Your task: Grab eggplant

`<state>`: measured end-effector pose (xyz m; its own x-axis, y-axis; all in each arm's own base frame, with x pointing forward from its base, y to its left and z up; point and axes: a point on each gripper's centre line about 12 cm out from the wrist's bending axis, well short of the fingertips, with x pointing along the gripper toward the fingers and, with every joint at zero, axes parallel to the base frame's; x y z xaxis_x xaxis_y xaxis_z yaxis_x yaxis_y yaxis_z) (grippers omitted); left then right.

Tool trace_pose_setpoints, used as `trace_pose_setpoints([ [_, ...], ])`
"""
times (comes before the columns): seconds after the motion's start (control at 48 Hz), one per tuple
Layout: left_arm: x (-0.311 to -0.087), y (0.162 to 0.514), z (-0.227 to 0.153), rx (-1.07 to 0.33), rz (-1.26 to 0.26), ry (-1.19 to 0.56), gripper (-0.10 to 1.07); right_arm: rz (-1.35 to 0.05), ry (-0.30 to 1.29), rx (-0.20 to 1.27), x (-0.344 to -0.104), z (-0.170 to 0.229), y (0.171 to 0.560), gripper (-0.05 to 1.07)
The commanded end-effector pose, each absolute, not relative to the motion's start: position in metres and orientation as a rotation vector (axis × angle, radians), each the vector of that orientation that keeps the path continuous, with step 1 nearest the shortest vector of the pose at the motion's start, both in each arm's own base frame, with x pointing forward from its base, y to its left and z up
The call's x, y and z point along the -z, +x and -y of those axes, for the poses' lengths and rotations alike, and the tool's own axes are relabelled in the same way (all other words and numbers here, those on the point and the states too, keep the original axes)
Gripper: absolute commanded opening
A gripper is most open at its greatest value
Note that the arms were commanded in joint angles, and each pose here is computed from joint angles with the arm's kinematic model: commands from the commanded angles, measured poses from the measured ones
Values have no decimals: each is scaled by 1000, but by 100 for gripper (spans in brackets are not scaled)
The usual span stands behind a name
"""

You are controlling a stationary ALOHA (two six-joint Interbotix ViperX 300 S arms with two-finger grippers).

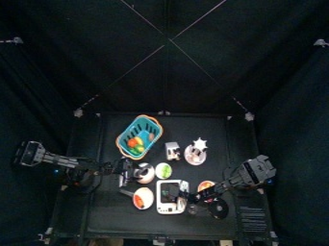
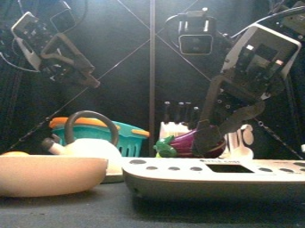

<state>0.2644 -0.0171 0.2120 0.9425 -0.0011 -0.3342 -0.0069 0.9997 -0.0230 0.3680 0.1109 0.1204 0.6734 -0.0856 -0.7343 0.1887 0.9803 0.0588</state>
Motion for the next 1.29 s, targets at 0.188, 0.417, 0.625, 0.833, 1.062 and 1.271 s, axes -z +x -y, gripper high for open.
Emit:
trace_pose_setpoints([
  [0.188,-217,267,17,-4,-320,-25,88,-731,163,149,-159,-108,363,60],
  [0.417,-217,266,17,-4,-321,-26,88,-681,172,249,-185,-88,330,60],
  [0.625,-217,266,17,-4,-321,-26,88,-719,237,369,-182,-65,294,60],
  [0.833,-216,266,17,-4,-323,-26,88,-777,282,444,-168,-54,277,60],
  [1.062,-216,266,17,-4,-323,-24,88,-800,281,490,-158,-41,279,60],
  [1.271,-215,266,17,-5,-326,-25,88,-804,282,493,-157,-41,278,60],
])
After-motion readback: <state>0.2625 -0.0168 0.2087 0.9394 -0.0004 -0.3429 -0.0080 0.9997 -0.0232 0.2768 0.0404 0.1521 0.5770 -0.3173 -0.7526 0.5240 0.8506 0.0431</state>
